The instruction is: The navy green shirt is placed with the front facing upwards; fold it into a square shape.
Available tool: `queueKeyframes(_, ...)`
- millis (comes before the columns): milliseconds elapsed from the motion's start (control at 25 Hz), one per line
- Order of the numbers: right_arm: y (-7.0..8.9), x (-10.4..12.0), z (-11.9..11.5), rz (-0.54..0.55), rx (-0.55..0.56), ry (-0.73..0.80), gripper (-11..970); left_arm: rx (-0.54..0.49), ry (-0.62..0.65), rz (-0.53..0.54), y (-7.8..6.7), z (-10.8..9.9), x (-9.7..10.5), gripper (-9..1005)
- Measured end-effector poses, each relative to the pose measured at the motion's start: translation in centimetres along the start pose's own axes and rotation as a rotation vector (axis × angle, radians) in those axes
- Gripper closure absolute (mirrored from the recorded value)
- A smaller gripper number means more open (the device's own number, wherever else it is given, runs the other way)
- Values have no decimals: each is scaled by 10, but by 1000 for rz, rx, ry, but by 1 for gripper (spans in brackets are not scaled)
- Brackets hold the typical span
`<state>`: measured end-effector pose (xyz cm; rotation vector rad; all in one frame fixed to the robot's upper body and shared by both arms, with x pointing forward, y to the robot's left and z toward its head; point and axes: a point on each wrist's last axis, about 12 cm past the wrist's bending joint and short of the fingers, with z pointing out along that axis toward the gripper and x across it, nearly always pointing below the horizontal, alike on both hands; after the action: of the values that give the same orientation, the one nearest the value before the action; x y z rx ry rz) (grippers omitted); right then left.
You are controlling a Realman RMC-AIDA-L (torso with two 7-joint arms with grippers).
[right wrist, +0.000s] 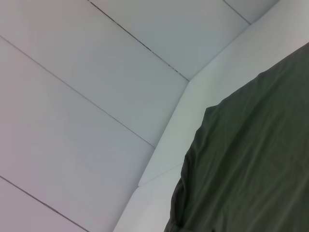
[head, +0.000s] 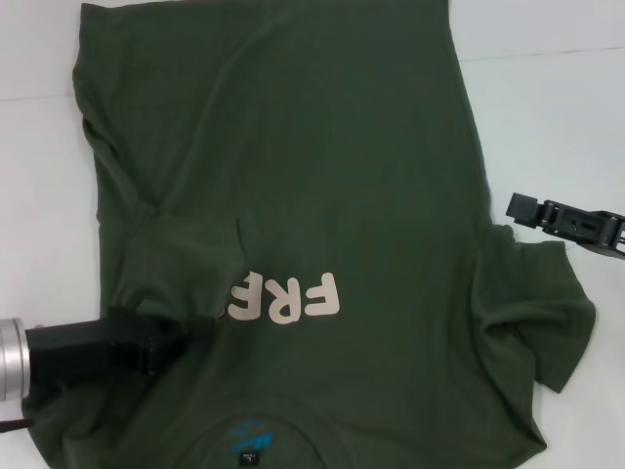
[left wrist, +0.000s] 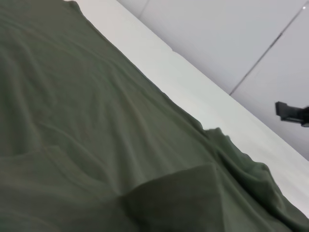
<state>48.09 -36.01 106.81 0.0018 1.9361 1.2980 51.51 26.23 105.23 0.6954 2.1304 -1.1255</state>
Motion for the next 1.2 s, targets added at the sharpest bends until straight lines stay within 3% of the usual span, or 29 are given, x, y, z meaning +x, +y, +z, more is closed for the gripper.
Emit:
queueKeyframes(280, 0, 0, 0, 0, 0, 0, 133, 43, 53, 15, -6, 4, 4, 873)
queueKeyframes(440, 0, 0, 0, 0, 0, 0, 132, 74, 69, 29, -9, 3, 2, 703)
queueKeyframes(960, 6, 1, -1, -44, -49, 22, 129, -47, -319, 1, 6, -41, -21, 461)
queueKeyframes(1200, 17, -7, -13, -85, -138, 3, 127, -92, -439, 30, 8, -54, -20, 191)
